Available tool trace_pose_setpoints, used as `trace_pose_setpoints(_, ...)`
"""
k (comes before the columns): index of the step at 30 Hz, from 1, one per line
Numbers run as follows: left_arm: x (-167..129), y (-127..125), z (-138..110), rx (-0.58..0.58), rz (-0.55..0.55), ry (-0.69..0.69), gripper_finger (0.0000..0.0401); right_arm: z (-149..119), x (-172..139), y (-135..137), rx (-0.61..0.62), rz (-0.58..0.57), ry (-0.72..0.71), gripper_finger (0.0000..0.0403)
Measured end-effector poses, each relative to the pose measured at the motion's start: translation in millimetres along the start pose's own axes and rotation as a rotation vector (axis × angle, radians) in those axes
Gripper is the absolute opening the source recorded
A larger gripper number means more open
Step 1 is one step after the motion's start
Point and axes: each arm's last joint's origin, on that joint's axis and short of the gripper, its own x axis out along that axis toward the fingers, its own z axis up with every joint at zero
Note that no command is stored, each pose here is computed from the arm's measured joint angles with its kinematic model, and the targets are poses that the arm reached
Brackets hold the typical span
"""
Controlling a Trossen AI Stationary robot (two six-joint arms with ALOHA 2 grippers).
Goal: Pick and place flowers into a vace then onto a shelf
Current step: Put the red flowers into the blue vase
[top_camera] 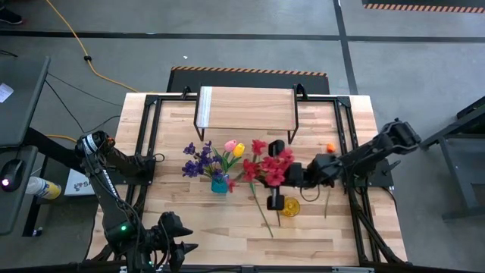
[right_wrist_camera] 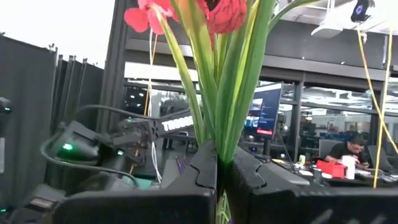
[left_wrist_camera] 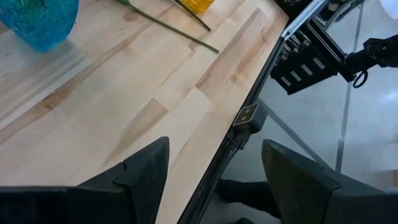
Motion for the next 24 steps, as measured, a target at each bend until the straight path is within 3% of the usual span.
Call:
trace_pose_setpoints(13, 0, 0, -1, 0.001, 0.003, 0.04, 0.0287, -34, 11, -12, -0.034, -0.057, 0.021, 0.0005)
trace_pose_setpoints(24, 0, 0, -1, 0.001, 0.003, 0.04, 0.0287, -40, 13, -18, -0.061, -0.09, 0.039, 0.0007)
